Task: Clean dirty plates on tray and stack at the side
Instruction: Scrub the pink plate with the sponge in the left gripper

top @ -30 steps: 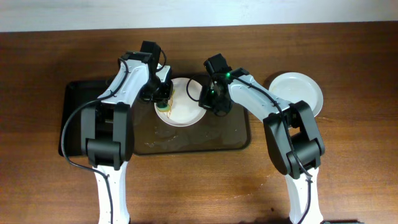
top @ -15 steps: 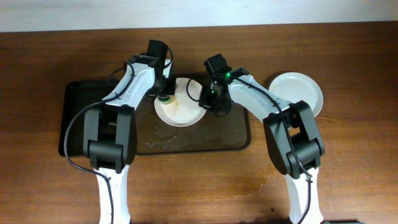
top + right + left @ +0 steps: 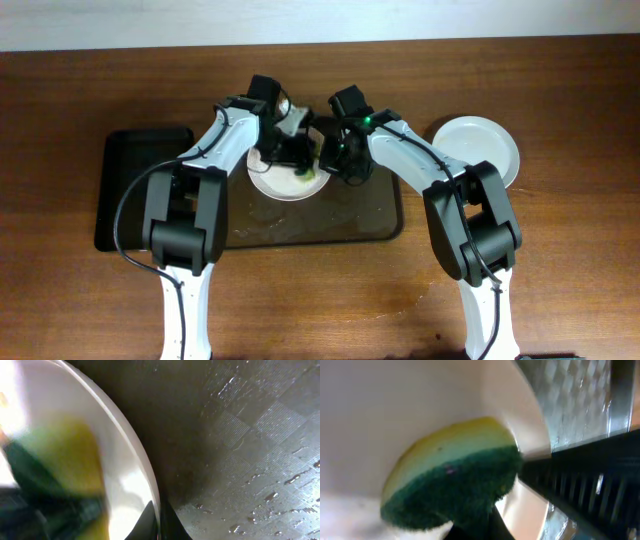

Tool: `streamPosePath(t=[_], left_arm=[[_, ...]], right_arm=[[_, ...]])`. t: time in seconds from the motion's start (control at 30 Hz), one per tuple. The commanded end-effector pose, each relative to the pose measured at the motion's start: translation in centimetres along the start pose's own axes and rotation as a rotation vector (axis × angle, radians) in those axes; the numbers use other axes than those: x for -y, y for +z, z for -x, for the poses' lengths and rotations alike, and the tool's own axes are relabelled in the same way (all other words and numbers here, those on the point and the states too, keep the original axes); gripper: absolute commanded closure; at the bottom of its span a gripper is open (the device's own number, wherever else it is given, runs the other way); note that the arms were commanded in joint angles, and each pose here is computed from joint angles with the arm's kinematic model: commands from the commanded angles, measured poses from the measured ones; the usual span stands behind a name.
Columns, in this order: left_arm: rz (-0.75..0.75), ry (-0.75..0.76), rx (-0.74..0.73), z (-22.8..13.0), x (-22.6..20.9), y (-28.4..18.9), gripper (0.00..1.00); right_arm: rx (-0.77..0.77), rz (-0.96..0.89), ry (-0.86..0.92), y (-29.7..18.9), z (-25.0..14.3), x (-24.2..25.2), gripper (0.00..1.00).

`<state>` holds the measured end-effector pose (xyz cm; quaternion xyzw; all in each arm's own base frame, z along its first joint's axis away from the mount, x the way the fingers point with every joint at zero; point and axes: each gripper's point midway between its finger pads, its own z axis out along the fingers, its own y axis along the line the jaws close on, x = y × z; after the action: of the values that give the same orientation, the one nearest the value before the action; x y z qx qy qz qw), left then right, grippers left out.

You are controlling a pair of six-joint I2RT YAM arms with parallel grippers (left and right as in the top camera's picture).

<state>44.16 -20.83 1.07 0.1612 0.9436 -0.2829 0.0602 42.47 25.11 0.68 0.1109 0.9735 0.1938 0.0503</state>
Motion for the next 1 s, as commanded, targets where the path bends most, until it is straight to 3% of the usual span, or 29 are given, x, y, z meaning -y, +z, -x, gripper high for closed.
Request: streamPosePath(t=[0.0, 0.03, 0.13, 0.23, 0.27, 0.37, 0.47, 0.57, 0.63, 0.73, 0.77, 0.83, 0.9, 0.97], left_arm=[[0.164, -0.188, 0.075, 1.3, -5.7, -0.6, 0.99], [0.389, -0.296, 0.085, 0.4, -10.6, -2.4, 0.99], [0.546, -0.368, -0.058, -3.9, -13.2, -4.1, 0.99], [0.533, -0.398, -0.250, -8.3, -11.4, -4.4, 0.99], [0.387, -0.286, -0.321, -9.0, -8.8, -3.4, 0.99], [0.066, -0.086, -0.279, -7.4, -3.8, -1.7, 0.99], [0.074, -0.032, -0.116, -3.4, -4.8, -0.9, 0.99], [0.102, -0.096, 0.079, 1.1, -7.3, -1.6, 0.99], [0.207, -0.226, 0.090, 0.8, -10.0, -2.4, 0.99], [0.649, -0.503, -0.151, -7.5, -15.3, -5.8, 0.99], [0.663, -0.513, -0.209, -8.8, -15.0, -6.1, 0.99], [0.554, -0.472, -0.315, -10.4, -12.5, -5.4, 0.99], [0.263, -0.262, -0.373, -10.1, -7.5, -3.2, 0.99], [0.014, -0.071, -0.313, -8.2, -2.8, -1.2, 0.99]], right_arm=[[-0.020, -0.037, 0.008, 1.4, -0.6, 1.0, 0.96], [-0.020, -0.037, 0.008, 1.4, -0.6, 1.0, 0.96], [-0.020, -0.037, 0.008, 1.4, -0.6, 1.0, 0.96], [-0.021, -0.037, 0.008, 1.4, -0.6, 1.0, 0.96], [-0.021, -0.036, 0.008, 1.4, -0.6, 0.9, 0.96], [-0.023, -0.034, 0.008, 1.4, -0.6, 0.9, 0.96], [-0.024, -0.034, 0.008, 1.4, -0.7, 0.9, 0.96], [-0.023, -0.034, 0.008, 1.4, -0.6, 0.9, 0.96], [-0.023, -0.034, 0.008, 1.4, -0.6, 0.9, 0.96], [-0.023, -0.034, 0.008, 1.4, -0.6, 0.9, 0.96], [-0.023, -0.034, 0.008, 1.4, -0.6, 0.9, 0.96], [-0.023, -0.034, 0.008, 1.4, -0.6, 0.9, 0.96], [-0.024, -0.034, 0.008, 1.4, -0.7, 0.9, 0.96], [-0.024, -0.034, 0.008, 1.4, -0.7, 0.9, 0.96]])
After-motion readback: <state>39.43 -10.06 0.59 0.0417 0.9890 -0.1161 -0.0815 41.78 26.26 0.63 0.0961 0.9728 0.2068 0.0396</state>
